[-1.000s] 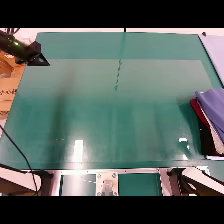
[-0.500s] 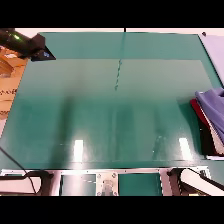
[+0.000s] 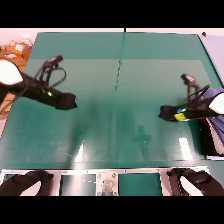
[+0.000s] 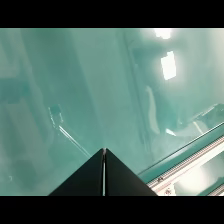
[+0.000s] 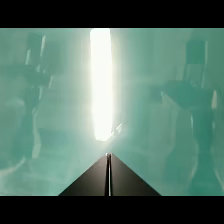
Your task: Fold the shirts.
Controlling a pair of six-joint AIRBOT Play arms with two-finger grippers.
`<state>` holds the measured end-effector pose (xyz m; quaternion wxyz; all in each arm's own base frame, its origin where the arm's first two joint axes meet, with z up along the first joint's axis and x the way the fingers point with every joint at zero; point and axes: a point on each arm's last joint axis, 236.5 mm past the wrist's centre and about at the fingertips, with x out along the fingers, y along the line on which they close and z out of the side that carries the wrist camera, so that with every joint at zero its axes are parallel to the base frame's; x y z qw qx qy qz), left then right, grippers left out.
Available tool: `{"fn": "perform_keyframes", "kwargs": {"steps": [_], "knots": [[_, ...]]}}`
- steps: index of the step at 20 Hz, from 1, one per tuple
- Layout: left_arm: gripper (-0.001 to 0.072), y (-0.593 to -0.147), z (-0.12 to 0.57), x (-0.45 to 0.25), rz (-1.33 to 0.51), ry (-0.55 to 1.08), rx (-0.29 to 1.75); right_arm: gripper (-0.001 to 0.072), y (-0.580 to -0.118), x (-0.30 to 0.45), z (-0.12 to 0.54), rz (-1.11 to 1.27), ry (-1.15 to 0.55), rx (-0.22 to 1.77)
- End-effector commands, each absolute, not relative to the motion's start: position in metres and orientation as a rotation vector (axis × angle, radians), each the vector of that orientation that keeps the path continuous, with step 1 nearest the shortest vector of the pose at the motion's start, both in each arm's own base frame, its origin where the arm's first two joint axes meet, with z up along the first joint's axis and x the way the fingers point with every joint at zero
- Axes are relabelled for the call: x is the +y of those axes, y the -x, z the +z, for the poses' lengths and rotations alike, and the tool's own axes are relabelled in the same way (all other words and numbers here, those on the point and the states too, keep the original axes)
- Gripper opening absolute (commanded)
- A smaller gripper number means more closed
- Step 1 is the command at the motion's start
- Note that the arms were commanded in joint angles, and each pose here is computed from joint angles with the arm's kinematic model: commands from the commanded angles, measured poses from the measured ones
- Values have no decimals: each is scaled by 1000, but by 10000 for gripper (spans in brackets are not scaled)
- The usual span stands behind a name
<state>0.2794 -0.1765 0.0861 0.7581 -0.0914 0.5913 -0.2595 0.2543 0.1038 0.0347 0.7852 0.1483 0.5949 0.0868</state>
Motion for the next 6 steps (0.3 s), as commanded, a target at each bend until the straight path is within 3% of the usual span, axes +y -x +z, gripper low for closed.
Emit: {"fn": "perform_keyframes", "kwargs": {"steps": [1, 6], "knots": [[22, -265, 68, -178, -555, 203, 1310, 17, -238, 137, 22, 289, -269, 1277], [22, -265, 69, -180, -560, 211, 1307, 18, -236, 140, 22, 301, -260, 1280]]}}
